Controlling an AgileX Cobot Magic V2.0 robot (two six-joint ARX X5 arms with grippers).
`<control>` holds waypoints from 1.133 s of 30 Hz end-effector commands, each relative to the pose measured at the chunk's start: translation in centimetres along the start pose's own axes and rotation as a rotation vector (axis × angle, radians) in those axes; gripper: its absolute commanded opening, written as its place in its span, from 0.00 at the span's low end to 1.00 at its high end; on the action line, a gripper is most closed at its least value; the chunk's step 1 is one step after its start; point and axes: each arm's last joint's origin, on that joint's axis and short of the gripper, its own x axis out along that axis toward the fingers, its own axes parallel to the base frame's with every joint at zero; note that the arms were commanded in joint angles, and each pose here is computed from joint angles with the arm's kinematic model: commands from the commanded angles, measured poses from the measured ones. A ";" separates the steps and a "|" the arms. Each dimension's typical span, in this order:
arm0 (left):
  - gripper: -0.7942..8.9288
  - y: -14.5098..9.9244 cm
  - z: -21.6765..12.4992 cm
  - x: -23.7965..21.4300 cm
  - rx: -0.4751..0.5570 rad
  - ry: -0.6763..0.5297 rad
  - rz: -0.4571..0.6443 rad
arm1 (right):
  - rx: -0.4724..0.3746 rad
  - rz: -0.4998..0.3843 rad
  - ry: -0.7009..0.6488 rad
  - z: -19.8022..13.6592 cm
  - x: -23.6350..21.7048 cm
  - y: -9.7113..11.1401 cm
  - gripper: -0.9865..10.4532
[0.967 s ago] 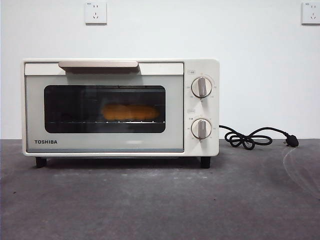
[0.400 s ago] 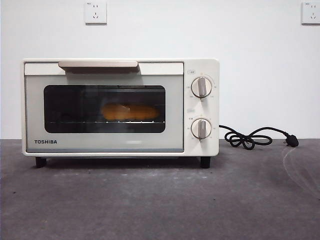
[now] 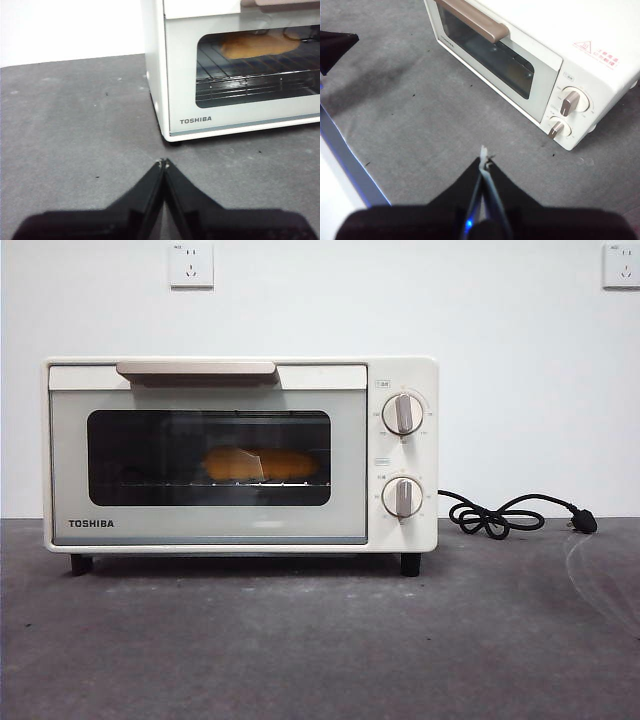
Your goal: Take the corn from the table,put the corn in the oven
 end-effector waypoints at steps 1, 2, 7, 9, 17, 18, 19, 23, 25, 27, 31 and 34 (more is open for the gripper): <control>0.08 0.1 -0.2 0.1 0.001 -0.004 0.007 | -0.004 -0.002 -0.001 0.0 0.1 0.0 0.09; 0.08 0.1 -0.2 0.1 0.001 0.000 0.007 | -0.004 -0.002 -0.001 0.0 0.1 0.0 0.09; 0.08 0.1 -0.2 0.2 0.000 0.010 0.006 | -0.003 -0.002 -0.001 0.0 0.1 0.0 0.09; 0.08 0.1 -0.3 0.2 0.000 0.012 0.006 | -0.004 -0.002 -0.001 0.0 0.1 0.0 0.09; 0.08 0.1 -0.3 0.2 0.000 0.022 0.006 | -0.006 -0.014 0.000 0.0 0.1 -0.1 0.09; 0.08 0.1 -0.3 0.2 0.000 0.022 0.006 | -0.007 -0.021 0.000 0.0 0.1 -0.1 0.09; 0.08 0.1 -0.3 0.2 0.000 0.022 0.006 | -0.017 -0.037 0.006 0.0 0.1 -0.1 0.09; 0.08 0.1 -0.3 0.2 0.000 0.022 0.006 | -0.180 -0.208 -0.009 0.2 -0.2 -1.9 0.09; 0.08 0.1 -0.3 0.2 0.000 0.022 0.006 | -0.144 -0.284 -0.074 0.7 -0.6 -3.8 0.09; 0.08 0.1 -0.3 0.2 0.000 0.022 0.006 | -0.064 -0.325 -0.148 0.8 -1.1 -5.7 0.09; 0.08 0.1 -0.3 0.2 0.000 0.023 0.006 | 0.144 -0.419 -0.278 -0.9 -3.0 -9.1 0.09; 0.08 0.1 -0.3 0.2 0.000 0.024 0.006 | 0.227 -0.523 -0.323 -3.3 -4.1 -10.1 0.09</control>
